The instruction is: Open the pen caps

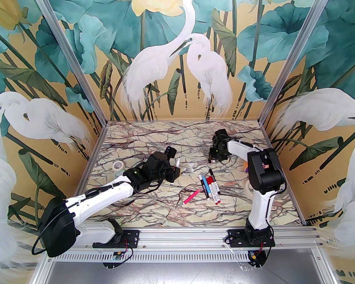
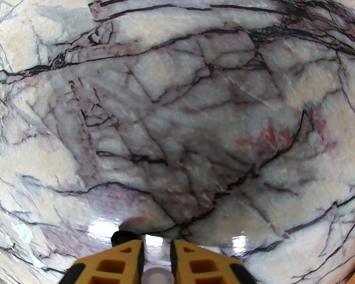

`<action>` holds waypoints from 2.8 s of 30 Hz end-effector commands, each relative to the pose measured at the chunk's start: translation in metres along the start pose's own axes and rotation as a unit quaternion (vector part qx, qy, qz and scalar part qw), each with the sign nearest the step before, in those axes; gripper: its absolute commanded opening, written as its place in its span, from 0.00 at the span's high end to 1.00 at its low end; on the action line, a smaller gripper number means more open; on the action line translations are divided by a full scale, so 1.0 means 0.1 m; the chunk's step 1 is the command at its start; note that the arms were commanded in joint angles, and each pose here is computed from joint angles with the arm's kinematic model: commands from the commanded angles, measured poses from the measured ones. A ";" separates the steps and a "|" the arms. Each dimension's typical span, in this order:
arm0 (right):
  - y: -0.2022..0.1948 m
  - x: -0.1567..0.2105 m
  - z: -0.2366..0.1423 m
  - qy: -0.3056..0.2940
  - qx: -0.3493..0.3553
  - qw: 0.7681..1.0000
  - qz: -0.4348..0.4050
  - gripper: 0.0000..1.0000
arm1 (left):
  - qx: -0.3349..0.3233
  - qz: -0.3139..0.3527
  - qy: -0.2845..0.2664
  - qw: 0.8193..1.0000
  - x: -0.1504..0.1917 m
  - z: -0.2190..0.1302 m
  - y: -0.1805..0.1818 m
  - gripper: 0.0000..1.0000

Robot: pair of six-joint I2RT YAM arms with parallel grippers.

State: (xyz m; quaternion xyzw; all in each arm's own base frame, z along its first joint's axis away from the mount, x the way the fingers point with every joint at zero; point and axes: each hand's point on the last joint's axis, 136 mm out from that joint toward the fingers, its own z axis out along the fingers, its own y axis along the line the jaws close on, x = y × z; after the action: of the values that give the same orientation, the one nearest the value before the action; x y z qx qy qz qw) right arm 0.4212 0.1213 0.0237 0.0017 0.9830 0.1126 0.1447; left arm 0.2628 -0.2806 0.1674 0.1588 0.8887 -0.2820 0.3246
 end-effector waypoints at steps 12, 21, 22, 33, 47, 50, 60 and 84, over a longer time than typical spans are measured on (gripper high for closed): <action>-0.01 -0.01 0.04 0.006 -0.004 1.000 0.001 0.75 | -0.006 -0.004 0.000 1.000 0.01 -0.07 0.04 0.93; -0.06 0.05 -0.15 0.011 0.019 1.000 -0.009 0.80 | -0.002 -0.005 0.000 1.000 0.01 -0.07 0.02 0.93; -0.07 0.07 -0.18 0.014 0.023 1.000 -0.010 0.80 | -0.001 -0.004 -0.001 1.000 0.00 -0.08 0.02 0.93; -0.06 0.32 -0.27 0.081 0.020 0.996 -0.022 0.80 | 0.007 0.000 0.004 1.000 0.01 -0.08 -0.01 0.92; -0.06 0.24 -0.03 0.100 0.017 0.995 -0.019 0.79 | 0.008 -0.001 0.008 1.000 0.03 -0.06 -0.01 0.91; -0.07 0.21 0.02 0.101 0.020 0.995 -0.017 0.79 | 0.008 -0.001 0.009 1.000 0.03 -0.06 -0.01 0.91; -0.06 0.10 0.12 0.101 0.023 0.994 -0.019 0.75 | 0.004 -0.001 0.013 1.000 0.05 -0.07 0.00 0.91; 0.10 0.06 -0.20 0.031 -0.008 0.999 -0.001 0.68 | -0.062 -0.001 0.011 0.998 0.01 -0.01 0.23 0.91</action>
State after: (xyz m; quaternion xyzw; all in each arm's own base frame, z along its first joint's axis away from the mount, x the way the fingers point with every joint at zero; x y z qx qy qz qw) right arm 0.4042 0.1217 0.0196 -0.0148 0.9919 0.1047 0.0710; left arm 0.2603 -0.2702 0.1590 0.1534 0.9002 -0.2577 0.3157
